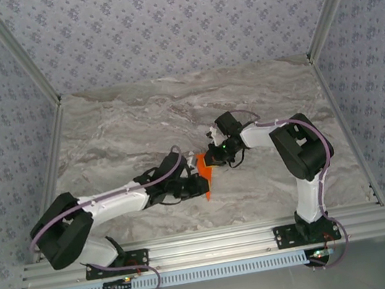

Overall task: Fold a paper plane with a square sheet of paper (fold left side to right side)
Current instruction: Fold the wing for the fifth time at the center of the table.

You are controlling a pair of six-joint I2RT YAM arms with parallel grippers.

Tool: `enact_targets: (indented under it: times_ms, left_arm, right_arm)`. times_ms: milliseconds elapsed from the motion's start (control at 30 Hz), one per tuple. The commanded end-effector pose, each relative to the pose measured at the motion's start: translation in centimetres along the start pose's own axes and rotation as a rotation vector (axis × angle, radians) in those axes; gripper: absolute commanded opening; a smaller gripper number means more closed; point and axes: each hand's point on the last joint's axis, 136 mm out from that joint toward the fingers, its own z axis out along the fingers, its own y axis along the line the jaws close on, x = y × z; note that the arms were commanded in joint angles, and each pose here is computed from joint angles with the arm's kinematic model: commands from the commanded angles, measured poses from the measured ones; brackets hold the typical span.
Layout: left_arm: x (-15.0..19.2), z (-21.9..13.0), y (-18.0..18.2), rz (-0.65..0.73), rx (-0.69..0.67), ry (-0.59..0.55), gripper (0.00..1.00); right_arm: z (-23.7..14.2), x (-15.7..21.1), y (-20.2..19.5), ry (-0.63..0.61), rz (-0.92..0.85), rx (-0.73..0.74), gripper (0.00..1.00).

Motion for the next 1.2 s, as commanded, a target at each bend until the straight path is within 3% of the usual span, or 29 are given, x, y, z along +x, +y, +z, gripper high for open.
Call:
enact_targets:
  times_ms: [0,267,500,833,1067,1167]
  left_arm:
    - [-0.3,1.2,-0.1,0.05,-0.02,0.049,0.16]
    - [-0.7,4.9,2.3,0.04,-0.092,0.097,0.15]
    - [1.7,5.5,4.5,-0.007,-0.123,0.134,0.15]
    - [6.2,4.9,5.0,-0.032,-0.121,0.167,0.13]
    - [5.7,3.1,3.4,0.0,-0.082,0.121,0.13]
    - [4.3,1.4,2.4,0.037,-0.063,0.055,0.14]
  right_arm:
    - [0.8,1.1,-4.7,0.029,0.061,0.173,0.03]
    - [0.8,1.1,-4.4,0.031,0.055,0.169,0.03]
    - [0.7,1.1,-4.5,0.028,0.056,0.171,0.04]
    - [0.3,0.5,-3.9,0.012,0.045,0.146,0.04]
    - [-1.1,-2.6,-0.7,-0.055,-0.001,0.031,0.07]
    - [-3.4,-5.0,1.2,-0.133,-0.046,0.001,0.15]
